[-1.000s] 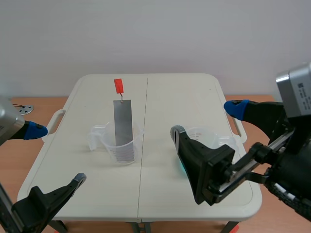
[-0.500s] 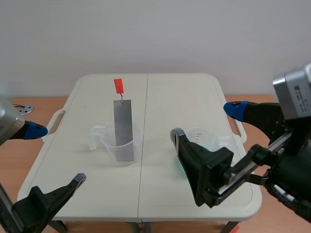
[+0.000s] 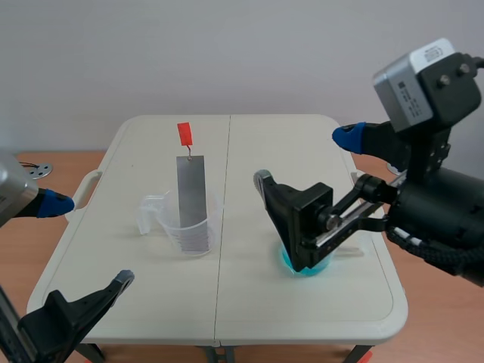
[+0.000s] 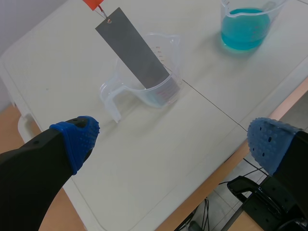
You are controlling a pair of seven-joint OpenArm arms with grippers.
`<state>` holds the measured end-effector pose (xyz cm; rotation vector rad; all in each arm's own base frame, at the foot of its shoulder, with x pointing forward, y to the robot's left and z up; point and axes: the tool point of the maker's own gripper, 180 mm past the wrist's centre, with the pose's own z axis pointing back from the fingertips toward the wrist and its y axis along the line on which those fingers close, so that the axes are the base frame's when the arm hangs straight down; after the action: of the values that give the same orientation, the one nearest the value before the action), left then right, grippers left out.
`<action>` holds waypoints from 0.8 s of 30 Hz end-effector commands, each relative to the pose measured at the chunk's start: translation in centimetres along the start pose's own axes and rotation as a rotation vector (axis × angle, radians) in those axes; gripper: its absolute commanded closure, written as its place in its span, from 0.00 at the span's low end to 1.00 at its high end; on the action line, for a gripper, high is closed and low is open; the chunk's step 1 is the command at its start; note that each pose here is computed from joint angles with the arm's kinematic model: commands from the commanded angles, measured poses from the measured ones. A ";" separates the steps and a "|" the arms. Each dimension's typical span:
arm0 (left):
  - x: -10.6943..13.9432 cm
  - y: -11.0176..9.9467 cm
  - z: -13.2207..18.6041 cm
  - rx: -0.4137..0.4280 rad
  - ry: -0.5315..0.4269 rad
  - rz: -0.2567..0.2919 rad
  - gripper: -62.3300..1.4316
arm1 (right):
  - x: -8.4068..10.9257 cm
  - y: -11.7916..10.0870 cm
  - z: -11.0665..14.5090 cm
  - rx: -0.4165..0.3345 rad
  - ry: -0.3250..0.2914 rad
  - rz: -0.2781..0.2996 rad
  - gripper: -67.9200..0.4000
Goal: Hold the metal plate by the orange handle, dip it into the blue solution, take it out and point at it, then put the plate back in the beaker on the left.
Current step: 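Lift the metal plate out of the left beaker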
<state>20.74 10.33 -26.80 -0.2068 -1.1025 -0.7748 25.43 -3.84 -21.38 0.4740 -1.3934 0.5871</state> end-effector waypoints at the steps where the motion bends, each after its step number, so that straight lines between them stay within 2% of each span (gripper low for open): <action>1: 0.3 -0.2 0.1 -0.008 -0.015 0.003 0.00 | 1.5 0.3 -0.5 0.018 -0.036 0.019 0.02; 9: 0.1 -0.4 0.2 -0.012 -0.008 0.007 0.00 | 2.4 0.6 -2.9 0.055 -0.026 0.058 0.02; 16: -0.6 -0.7 0.5 -0.005 0.013 0.023 0.00 | 1.8 -0.2 -5.0 0.068 -0.017 0.054 0.02; 17: -0.7 -0.6 0.5 0.002 0.017 0.026 0.03 | 1.6 -0.4 -5.3 0.066 -0.013 0.051 0.02; 21: -1.6 -1.0 0.9 0.001 0.050 0.006 0.81 | 1.7 -1.0 -6.3 0.057 -0.012 0.042 0.02; 22: -1.8 -1.2 1.0 -0.002 0.059 0.003 0.95 | 1.7 -1.1 -6.5 0.054 -0.008 0.041 0.02; 24: -2.4 -1.7 1.2 -0.013 0.080 0.010 0.95 | 1.9 -1.3 -7.0 0.048 0.007 0.047 0.02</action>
<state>18.56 11.02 -28.73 -0.1767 -1.0208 -0.7765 31.33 -0.54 -22.05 0.4698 -1.3376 0.6608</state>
